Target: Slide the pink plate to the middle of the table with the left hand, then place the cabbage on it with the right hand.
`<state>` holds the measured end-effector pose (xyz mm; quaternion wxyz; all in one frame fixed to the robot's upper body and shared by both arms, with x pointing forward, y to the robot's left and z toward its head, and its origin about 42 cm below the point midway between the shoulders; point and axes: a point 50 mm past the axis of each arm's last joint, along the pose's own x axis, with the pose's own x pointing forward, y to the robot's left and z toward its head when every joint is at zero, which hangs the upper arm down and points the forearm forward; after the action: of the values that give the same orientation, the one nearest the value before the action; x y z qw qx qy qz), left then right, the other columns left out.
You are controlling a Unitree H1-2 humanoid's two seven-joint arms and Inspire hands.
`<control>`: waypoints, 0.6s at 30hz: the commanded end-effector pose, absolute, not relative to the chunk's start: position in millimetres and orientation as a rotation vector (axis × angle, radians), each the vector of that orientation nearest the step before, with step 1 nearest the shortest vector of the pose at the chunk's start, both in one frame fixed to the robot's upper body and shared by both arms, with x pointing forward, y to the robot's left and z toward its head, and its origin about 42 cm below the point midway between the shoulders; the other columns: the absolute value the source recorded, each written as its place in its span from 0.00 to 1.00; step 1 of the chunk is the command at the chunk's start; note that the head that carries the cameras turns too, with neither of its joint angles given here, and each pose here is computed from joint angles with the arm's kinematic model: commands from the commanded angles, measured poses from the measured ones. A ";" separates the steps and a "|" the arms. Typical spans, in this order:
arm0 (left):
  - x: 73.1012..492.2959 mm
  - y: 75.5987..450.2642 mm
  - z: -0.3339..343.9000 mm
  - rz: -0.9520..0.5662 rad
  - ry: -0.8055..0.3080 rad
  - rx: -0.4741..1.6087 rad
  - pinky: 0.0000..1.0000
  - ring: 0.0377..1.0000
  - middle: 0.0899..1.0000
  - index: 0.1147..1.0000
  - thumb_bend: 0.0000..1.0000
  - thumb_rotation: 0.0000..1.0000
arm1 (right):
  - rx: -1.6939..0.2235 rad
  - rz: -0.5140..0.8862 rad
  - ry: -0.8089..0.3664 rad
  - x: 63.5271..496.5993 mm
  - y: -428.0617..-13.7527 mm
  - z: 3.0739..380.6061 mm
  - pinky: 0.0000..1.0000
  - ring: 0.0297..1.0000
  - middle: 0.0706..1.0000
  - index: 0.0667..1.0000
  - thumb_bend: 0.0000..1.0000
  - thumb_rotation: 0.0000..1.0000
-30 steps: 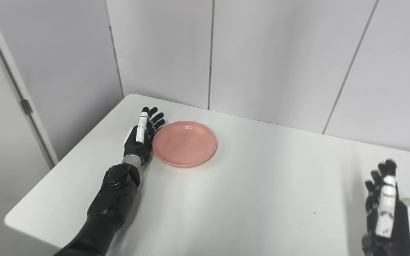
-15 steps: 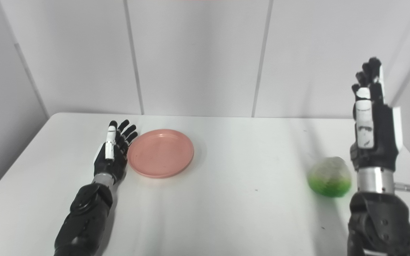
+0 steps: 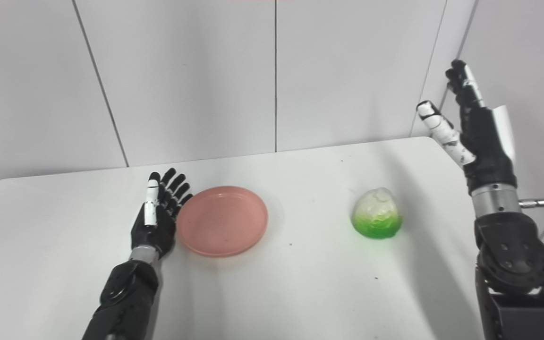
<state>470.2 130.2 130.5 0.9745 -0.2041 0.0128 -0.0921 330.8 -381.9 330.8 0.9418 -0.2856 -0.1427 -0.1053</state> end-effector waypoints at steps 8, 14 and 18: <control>471.6 121.7 141.5 -0.261 0.006 -0.403 0.90 0.92 0.89 0.85 0.69 0.93 | -0.917 -0.032 -0.088 340.1 -384.7 323.8 0.82 0.88 0.89 0.91 0.81 0.57; 471.1 120.9 145.1 -0.267 0.024 -0.403 0.90 0.91 0.89 0.87 0.65 0.94 | -0.983 0.037 0.002 353.5 -372.0 306.5 0.81 0.91 0.93 0.92 0.86 0.45; 469.4 119.8 146.0 -0.257 0.024 -0.381 0.87 0.89 0.86 0.85 0.63 0.96 | -0.994 0.084 0.050 361.0 -367.1 300.5 0.80 0.93 0.94 0.92 0.83 0.39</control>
<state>466.4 124.9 134.7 0.9723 -0.1981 0.0248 -0.1213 352.3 -366.3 278.4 0.8836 -0.4625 0.0478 0.0552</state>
